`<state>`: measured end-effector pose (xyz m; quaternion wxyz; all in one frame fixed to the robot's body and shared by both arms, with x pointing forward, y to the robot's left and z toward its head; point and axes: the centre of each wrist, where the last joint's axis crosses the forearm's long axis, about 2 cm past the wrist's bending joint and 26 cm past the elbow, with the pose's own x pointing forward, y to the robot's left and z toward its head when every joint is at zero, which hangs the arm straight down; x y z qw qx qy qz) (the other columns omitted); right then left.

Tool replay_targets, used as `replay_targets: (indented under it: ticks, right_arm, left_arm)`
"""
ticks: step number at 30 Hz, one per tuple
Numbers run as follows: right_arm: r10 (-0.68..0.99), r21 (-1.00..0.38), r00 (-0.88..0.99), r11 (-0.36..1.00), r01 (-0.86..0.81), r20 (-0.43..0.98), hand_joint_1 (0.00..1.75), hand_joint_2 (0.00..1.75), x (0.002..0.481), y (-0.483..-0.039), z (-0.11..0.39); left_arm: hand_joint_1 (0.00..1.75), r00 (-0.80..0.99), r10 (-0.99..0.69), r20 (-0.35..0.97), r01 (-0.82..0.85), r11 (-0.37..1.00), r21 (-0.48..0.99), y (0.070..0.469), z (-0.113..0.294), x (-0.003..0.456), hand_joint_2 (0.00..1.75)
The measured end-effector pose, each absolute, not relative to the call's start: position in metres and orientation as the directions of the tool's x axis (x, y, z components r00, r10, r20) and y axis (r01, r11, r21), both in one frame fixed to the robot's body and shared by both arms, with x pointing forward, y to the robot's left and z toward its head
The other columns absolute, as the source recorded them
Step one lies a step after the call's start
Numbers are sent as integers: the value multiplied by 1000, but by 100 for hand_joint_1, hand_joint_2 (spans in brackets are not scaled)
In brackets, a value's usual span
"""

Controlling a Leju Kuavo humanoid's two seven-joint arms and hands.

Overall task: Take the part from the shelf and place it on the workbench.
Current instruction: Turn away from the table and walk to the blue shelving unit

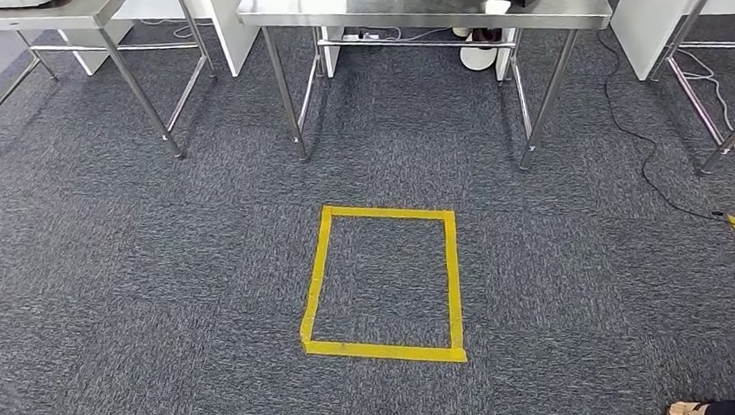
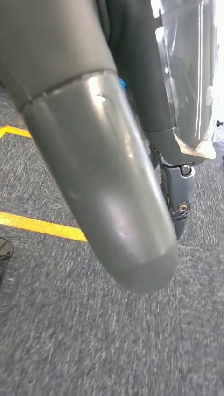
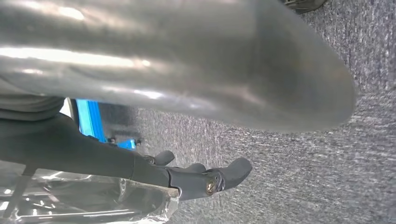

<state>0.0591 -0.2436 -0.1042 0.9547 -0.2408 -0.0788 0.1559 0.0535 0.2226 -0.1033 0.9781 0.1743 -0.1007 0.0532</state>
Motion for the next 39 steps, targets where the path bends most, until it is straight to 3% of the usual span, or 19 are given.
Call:
replay_targets:
  ticks: [39]
  right_arm:
    - [343,-458,939,841,-288,39,0,0,55,-250,-106]
  left_arm:
    - [0,980,43,194,-109,933,344,220,-103,54,0]
